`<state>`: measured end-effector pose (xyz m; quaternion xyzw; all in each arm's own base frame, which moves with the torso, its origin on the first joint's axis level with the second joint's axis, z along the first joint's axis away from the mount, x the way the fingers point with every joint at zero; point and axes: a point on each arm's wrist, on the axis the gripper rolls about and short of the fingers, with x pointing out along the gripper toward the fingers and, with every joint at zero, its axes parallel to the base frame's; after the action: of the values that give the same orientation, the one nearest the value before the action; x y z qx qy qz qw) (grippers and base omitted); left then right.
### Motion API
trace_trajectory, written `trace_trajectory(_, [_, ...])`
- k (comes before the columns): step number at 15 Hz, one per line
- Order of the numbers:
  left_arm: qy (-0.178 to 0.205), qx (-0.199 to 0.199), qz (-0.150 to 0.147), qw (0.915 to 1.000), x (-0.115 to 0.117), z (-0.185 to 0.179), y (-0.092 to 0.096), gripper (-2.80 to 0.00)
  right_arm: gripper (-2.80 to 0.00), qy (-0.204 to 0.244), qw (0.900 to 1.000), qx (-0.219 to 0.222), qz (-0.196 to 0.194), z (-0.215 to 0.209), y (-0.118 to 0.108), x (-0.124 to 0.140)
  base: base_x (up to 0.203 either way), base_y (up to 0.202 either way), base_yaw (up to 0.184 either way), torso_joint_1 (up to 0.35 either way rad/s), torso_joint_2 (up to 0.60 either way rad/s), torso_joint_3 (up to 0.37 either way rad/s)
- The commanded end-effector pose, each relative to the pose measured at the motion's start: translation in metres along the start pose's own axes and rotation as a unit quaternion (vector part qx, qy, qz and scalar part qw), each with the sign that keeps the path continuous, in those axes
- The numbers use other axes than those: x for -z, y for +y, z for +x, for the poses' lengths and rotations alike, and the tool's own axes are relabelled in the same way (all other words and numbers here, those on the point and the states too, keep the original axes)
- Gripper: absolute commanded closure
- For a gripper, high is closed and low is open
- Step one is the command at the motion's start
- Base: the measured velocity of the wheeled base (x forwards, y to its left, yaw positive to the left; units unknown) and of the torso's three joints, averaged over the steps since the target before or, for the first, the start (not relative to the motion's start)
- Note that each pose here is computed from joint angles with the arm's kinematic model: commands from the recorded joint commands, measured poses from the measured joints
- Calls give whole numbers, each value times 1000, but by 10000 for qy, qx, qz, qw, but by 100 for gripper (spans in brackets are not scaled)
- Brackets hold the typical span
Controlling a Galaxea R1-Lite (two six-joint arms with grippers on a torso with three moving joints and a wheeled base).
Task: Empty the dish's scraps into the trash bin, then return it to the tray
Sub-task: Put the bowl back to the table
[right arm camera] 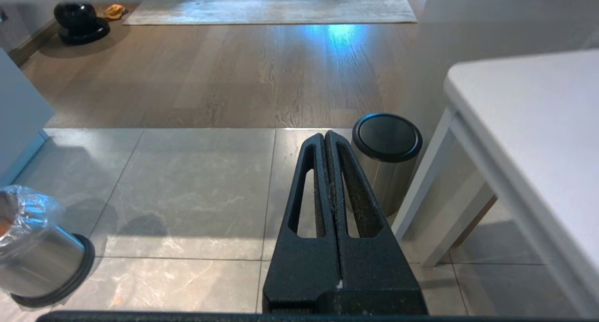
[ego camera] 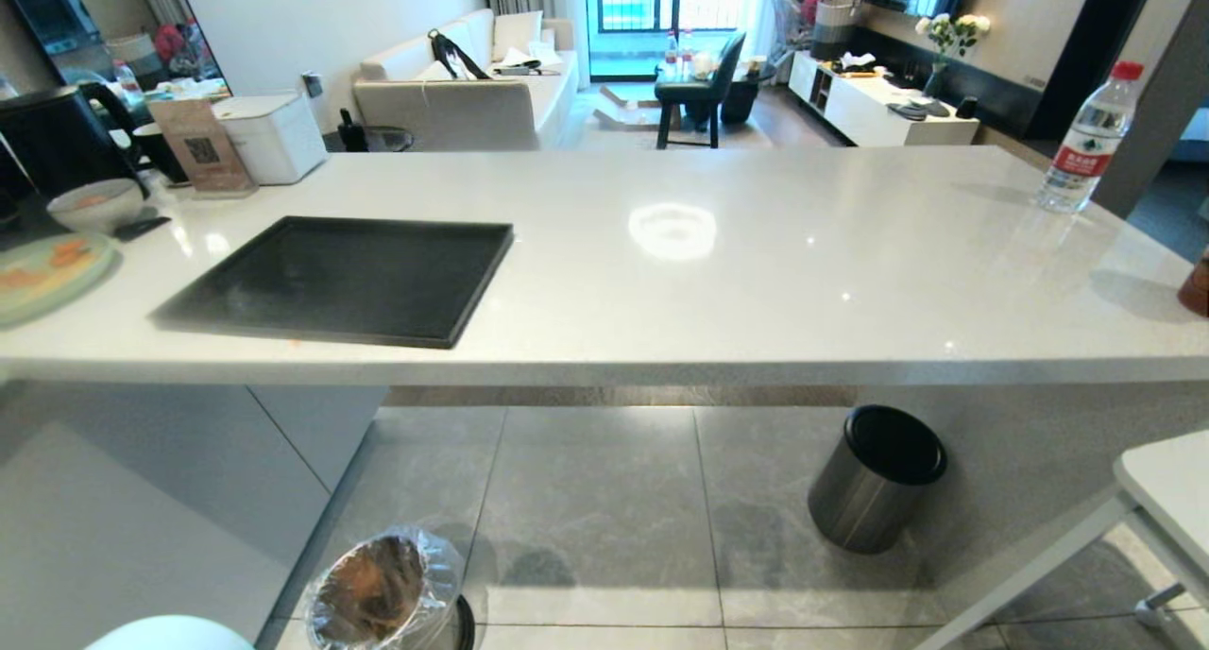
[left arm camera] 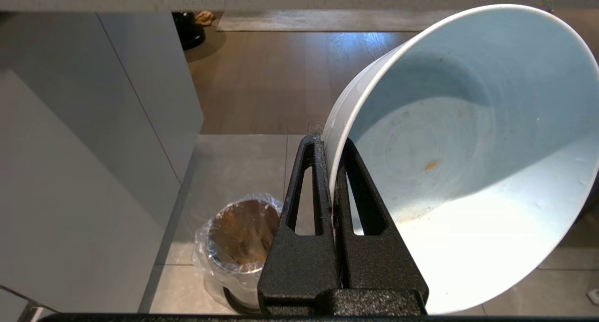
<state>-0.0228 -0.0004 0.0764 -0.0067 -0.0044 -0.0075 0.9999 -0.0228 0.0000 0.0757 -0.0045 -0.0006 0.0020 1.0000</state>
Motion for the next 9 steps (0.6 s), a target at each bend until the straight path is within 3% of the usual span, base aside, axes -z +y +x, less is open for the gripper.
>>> trace_trajectory(1, [6,2,-2,10000,0,0,0,0,0,-1,10000,-3,-1,0,0,0,0,0,0,163,-525,-364])
trace_trajectory(9, [6,-3,-2,10000,0,0,0,0,0,-1,10000,-3,-9,0,0,0,0,0,0,197,-562,-362])
